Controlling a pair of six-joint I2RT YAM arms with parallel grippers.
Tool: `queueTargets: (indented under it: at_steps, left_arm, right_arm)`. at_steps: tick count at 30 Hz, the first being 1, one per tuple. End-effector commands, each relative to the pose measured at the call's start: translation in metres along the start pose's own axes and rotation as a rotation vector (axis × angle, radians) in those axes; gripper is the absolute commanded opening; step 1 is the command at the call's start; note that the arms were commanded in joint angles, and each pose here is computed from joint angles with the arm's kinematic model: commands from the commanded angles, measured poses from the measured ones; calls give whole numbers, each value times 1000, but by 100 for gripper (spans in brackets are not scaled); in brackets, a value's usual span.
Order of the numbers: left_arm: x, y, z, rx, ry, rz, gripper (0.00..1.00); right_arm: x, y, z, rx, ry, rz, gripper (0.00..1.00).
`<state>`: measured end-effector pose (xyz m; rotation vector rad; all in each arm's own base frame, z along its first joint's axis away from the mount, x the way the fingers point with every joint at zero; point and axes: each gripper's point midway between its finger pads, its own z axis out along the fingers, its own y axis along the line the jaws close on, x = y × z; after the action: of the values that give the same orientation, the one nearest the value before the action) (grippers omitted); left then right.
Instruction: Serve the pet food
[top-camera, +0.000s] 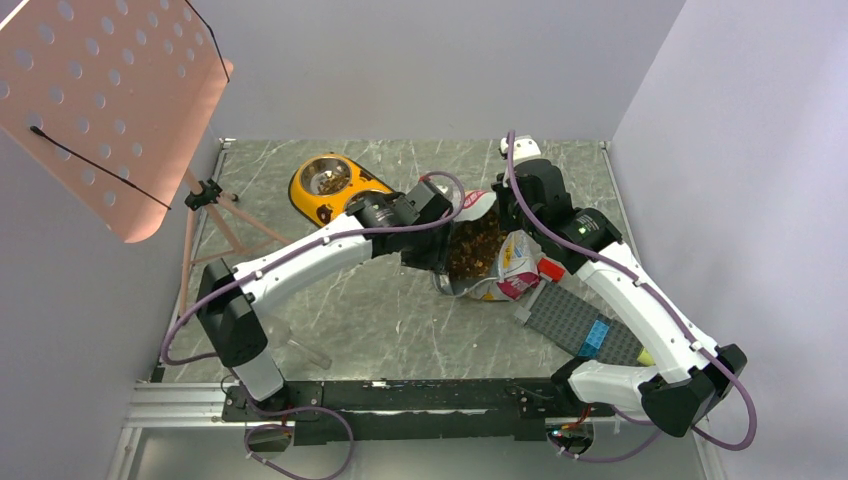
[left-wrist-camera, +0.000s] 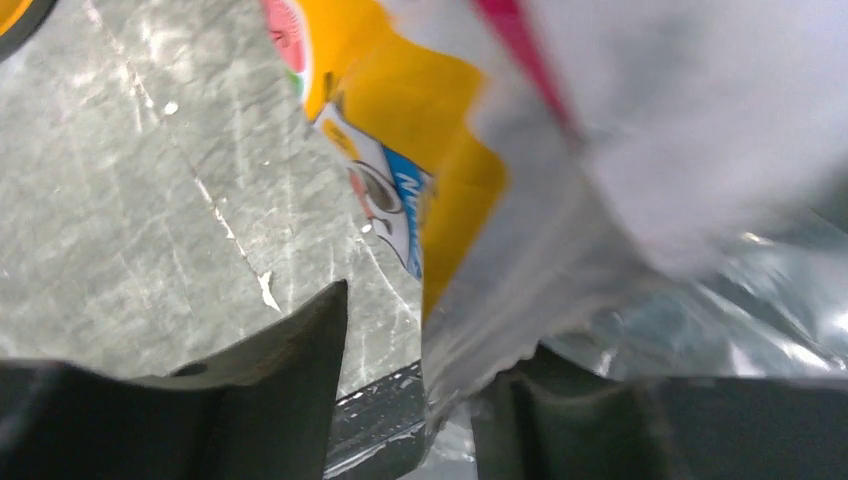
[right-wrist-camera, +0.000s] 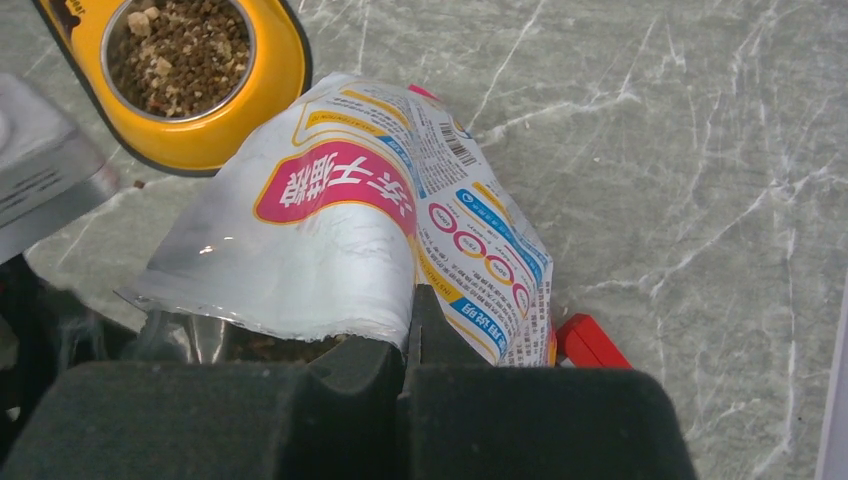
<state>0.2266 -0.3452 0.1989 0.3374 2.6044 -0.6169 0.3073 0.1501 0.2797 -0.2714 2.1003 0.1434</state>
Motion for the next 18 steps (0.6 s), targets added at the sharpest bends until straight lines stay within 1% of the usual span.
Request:
queueTargets:
  at_steps: [1, 4, 5, 6, 8, 11, 12, 13, 14, 15, 18]
  left_arm:
    - [-11, 24, -16, -129, -48, -3, 39]
    - [-20, 34, -24, -129, -78, -56, 7]
    - [-22, 39, -28, -138, -89, -78, 3]
    - [-24, 44, -34, -142, -105, -97, 1]
    - [-28, 54, -49, -153, -146, -144, 0]
    - [-28, 72, -74, -193, -218, -247, 0]
    - [-28, 79, -83, -208, -248, -287, 0]
    - [-27, 82, -90, -213, -268, -321, 0]
    - [-26, 84, -97, -208, -285, -352, 0]
    - [-25, 86, -101, -202, -298, -383, 0]
    - [-20, 86, -113, -173, -320, -469, 0]
  right_arm:
    - [-39, 2, -25, -45, -115, 39, 0]
    - [-36, 15, -27, -106, -95, -1, 0]
    - [-35, 21, -28, -128, -87, -16, 0]
    - [-35, 27, -28, -148, -78, -31, 0]
    - [-34, 43, -30, -207, -64, -65, 0]
    - [-26, 87, -36, -352, -25, -143, 0]
    - [-23, 103, -39, -397, -12, -167, 2]
    - [-19, 118, -42, -444, 0, -191, 7]
    - [-14, 131, -45, -485, 15, -212, 15]
    - [-11, 141, -48, -511, 28, -222, 26]
    - [-5, 161, -59, -595, 65, -217, 75]
